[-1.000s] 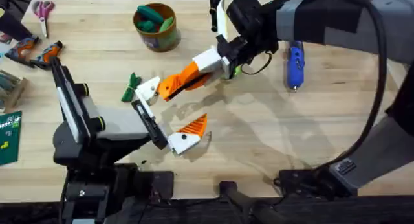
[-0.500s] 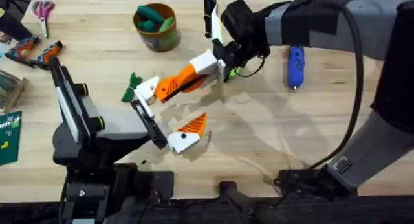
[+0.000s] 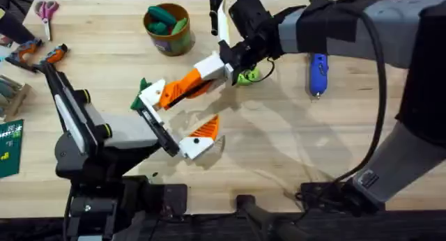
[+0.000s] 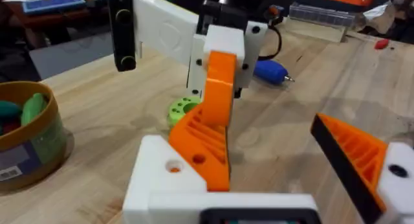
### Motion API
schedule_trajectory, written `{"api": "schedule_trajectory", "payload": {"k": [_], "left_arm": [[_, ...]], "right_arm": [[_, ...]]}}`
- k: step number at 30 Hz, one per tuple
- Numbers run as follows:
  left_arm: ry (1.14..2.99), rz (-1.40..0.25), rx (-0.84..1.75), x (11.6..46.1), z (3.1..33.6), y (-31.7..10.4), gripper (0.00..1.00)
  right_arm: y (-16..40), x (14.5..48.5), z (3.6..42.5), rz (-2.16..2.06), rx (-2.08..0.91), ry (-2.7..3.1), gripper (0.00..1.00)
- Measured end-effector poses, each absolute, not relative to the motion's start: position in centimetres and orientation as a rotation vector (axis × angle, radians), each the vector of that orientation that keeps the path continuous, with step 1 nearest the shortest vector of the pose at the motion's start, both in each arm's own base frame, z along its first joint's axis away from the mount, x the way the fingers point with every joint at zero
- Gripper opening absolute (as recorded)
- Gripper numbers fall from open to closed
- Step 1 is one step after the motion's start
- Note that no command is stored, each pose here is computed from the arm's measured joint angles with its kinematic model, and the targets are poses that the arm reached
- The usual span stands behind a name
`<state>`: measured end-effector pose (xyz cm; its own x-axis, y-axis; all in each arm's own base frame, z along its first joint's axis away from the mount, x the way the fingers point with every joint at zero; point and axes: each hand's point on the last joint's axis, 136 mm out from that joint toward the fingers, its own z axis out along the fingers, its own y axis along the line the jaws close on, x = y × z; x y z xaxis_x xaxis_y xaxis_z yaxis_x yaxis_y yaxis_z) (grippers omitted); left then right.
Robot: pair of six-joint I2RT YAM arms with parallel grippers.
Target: Pick up the gripper from the table and insert it into the empty holder that is missing its gripper. Then pick up a screw, insert it into the mounting hole, and use the screwdriver to tighten it. Finally, clean up the table by picking up the vegetable and placing it into the bucket.
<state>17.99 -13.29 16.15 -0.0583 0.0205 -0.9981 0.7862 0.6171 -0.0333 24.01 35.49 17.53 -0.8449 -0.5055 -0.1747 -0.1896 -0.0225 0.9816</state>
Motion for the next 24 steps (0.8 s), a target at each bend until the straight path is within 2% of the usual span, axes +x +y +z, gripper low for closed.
{"api": "schedule_trajectory", "payload": {"k": [7,24], "left_arm": [[1.516,-0.748,0.717,17.7,16.1,-13.6,0.986],[1.522,-0.744,0.705,17.8,16.1,-13.4,0.987]], "right_arm": [[36.1,23.4,16.6,-1.952,0.721,-1.952,0.009],[36.9,24.7,16.8,-1.914,0.642,-1.983,0.009]]}}
